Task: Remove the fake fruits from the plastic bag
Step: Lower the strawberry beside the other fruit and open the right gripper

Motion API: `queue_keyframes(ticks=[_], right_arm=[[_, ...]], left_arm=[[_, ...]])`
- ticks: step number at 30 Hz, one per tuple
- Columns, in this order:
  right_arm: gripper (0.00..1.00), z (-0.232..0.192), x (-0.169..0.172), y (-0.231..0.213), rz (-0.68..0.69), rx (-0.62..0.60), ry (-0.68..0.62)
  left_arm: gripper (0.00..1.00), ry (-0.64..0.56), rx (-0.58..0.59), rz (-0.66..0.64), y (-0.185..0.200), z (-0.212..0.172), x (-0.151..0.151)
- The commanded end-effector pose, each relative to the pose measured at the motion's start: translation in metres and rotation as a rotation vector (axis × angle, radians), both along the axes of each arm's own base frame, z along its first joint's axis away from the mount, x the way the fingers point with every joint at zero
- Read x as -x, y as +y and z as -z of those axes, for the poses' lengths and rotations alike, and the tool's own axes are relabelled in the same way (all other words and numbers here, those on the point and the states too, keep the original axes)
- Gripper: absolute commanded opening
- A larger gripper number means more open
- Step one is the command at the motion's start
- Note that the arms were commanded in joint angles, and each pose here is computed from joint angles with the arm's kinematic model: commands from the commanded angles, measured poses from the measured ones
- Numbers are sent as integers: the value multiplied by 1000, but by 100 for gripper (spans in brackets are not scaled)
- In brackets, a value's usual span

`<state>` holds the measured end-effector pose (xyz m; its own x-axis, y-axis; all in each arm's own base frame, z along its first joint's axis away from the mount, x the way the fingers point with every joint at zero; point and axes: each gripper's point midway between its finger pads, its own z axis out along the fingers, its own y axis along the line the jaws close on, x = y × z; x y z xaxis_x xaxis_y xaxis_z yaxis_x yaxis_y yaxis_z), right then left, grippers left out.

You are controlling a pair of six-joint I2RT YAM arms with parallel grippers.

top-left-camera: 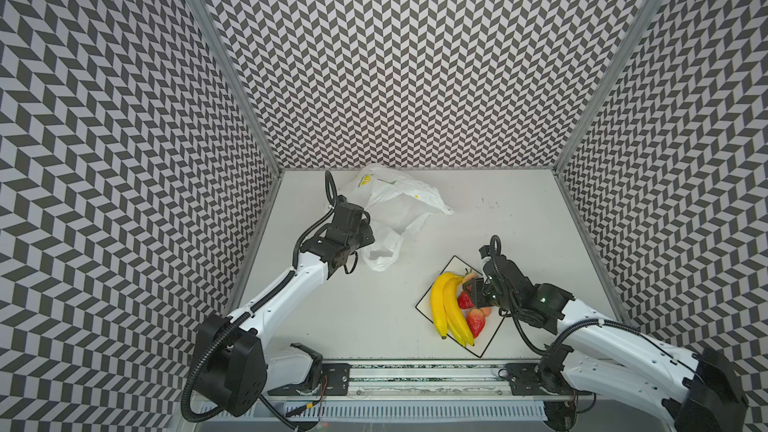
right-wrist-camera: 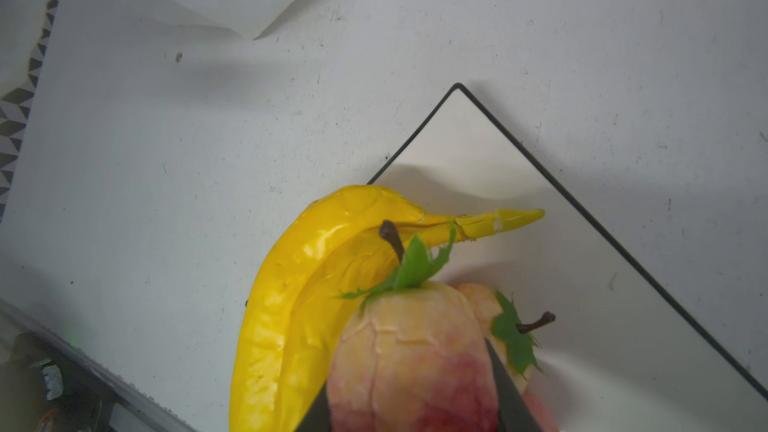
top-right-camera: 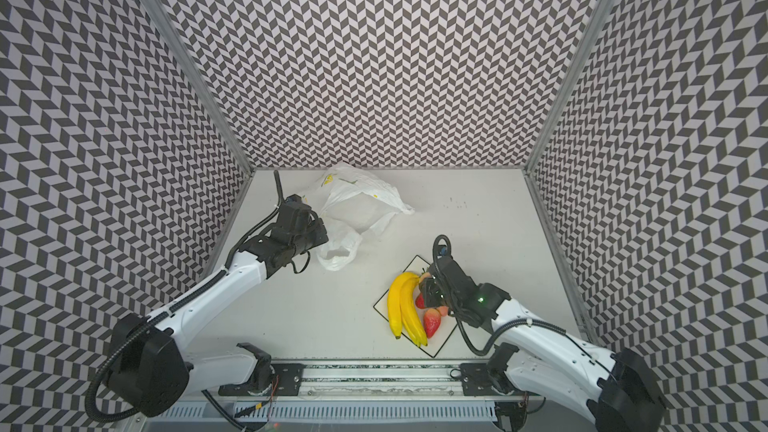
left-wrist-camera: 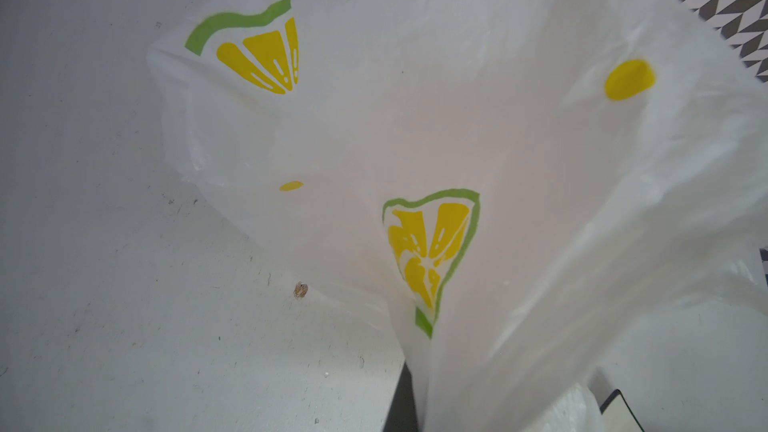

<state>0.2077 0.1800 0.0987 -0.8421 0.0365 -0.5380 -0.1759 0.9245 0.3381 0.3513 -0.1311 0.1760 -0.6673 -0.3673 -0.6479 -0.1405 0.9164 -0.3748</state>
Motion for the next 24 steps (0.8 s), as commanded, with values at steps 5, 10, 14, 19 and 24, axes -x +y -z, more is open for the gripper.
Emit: queue_keyframes(ticks=[5, 10, 14, 19, 24], right_arm=[[43, 11, 10, 13, -83, -41, 55], [60, 5, 10, 14, -101, -40, 54], [66, -21, 0, 10, -66, -59, -18], [70, -53, -13, -2, -4, -67, -117], [70, -74, -38, -26, 113, -26, -205]], left_arm=[[0, -44, 11, 11, -5, -12, -13], [0, -46, -1, 7, -5, -11, -19], [0, -52, -3, 7, -4, -11, -25], [0, -56, -6, 15, -6, -10, -30], [28, -66, -4, 26, -8, -13, -30]])
